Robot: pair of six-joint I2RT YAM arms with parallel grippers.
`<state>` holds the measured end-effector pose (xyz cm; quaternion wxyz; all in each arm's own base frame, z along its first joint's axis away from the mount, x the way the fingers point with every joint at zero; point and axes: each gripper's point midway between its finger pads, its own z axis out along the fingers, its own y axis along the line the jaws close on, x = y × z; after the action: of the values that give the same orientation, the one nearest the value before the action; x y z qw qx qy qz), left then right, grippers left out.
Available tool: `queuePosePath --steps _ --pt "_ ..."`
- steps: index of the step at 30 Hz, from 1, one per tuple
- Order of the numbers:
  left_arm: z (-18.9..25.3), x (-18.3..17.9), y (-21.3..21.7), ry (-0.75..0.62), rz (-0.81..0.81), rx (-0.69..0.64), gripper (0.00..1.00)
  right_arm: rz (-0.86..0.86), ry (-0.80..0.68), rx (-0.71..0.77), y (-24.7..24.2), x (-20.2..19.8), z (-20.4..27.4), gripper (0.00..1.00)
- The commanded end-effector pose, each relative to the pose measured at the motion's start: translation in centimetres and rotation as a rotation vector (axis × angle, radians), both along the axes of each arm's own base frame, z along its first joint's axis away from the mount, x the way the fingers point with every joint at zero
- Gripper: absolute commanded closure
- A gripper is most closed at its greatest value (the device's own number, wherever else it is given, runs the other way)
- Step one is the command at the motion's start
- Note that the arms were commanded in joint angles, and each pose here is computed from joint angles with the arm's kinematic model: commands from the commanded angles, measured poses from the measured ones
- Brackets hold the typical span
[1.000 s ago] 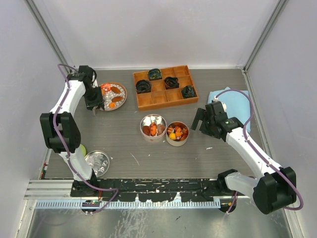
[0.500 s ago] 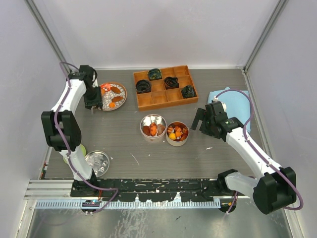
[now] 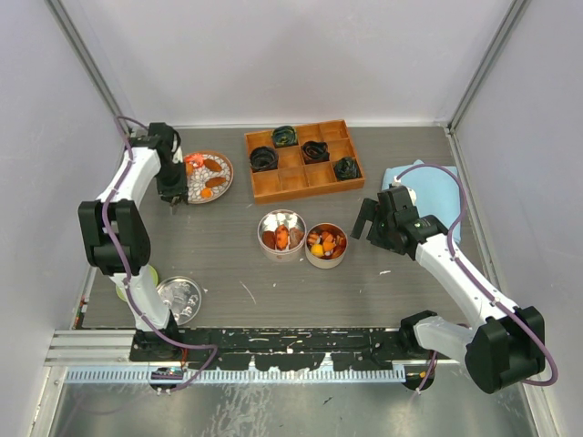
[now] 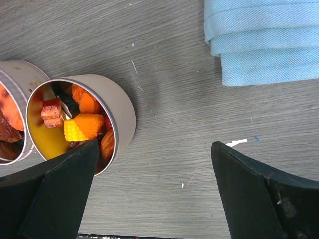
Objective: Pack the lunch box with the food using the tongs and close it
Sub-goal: Pick up the fake food from the plate.
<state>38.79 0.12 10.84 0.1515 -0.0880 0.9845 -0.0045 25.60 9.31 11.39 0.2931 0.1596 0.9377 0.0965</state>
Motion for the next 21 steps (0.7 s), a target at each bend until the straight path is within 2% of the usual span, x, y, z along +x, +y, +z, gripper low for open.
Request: queuePosePath --steps 1,6,10,21 --pt "0.3 0.4 -0.2 -0.033 -0.024 -0.019 0.74 0.001 -0.058 0.006 0.0 1.0 1.2 0.00" --pt "1.5 0.1 -1.5 -0.060 -0.053 -0.083 0.86 0.002 -0.059 0.009 0.1 1.0 1.3 0.00" --pt "2.7 -0.6 -2.2 -0.083 -0.052 -0.121 0.91 -0.002 -0.063 0.011 0.0 1.0 1.5 0.00" --pt "5.7 -2.7 -4.4 -0.117 -0.046 -0.200 0.96 -0.002 -0.061 0.021 0.2 1.0 1.5 0.00"
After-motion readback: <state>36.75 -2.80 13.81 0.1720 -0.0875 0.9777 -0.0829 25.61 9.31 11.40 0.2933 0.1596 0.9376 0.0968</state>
